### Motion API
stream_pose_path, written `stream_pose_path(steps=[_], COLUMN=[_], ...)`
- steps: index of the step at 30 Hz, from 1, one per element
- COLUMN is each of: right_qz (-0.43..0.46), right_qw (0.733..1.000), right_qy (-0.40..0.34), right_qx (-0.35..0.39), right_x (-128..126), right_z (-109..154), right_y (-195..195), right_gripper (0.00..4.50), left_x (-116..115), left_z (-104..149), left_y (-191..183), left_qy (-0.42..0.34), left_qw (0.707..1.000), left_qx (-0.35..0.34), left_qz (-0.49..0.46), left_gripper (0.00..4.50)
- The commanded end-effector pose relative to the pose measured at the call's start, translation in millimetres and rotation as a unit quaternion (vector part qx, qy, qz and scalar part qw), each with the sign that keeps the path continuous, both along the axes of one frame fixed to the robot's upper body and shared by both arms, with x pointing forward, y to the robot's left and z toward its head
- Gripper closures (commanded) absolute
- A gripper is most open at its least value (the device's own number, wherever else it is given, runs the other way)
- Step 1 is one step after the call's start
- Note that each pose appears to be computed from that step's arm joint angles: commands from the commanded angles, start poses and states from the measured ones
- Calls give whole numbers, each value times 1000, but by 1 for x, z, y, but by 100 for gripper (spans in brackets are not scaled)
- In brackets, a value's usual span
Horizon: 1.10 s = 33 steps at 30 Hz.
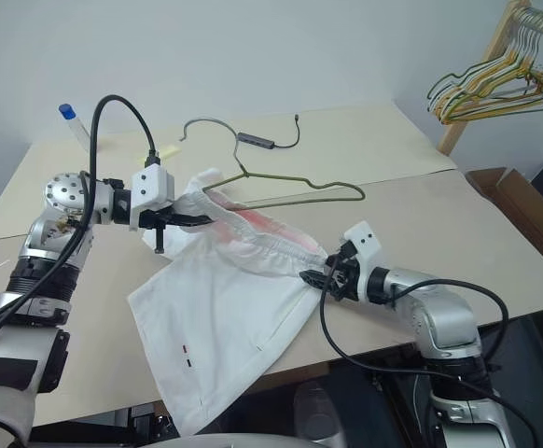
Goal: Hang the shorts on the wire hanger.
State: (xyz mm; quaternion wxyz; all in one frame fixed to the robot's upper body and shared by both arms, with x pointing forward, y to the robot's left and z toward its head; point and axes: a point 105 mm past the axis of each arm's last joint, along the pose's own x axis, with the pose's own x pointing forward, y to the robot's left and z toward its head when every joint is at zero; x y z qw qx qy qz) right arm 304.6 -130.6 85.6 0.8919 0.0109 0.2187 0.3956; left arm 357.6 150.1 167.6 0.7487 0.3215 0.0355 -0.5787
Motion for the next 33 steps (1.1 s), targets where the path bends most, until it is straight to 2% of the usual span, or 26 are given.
stream_pose_path(steps=[1,2,9,18,33], right_qz=[-5,-4,-6,-34,-3], right_qw=[999,999,998,998,996], right_qy=[-25,-24,-32,-42,-72], right_qx=[32,36,50,16,-50], right_x=[7,7,4,12,9], right_z=[19,20,29,48,72], right_y=[2,2,-4,-50,-80], right_gripper=[189,236,448,448,448], left_x=[0,0,-4,-19,-9], left_z=[16,16,11,-7,-33], left_y=[5,6,8,27,48], left_qy=[-26,-25,-16,23,18], left_qw=[1000,1000,1000,999,991], left_qx=[-11,-11,-8,32,124], left_qz=[8,9,10,-4,55], left_gripper=[450,450,450,450,450])
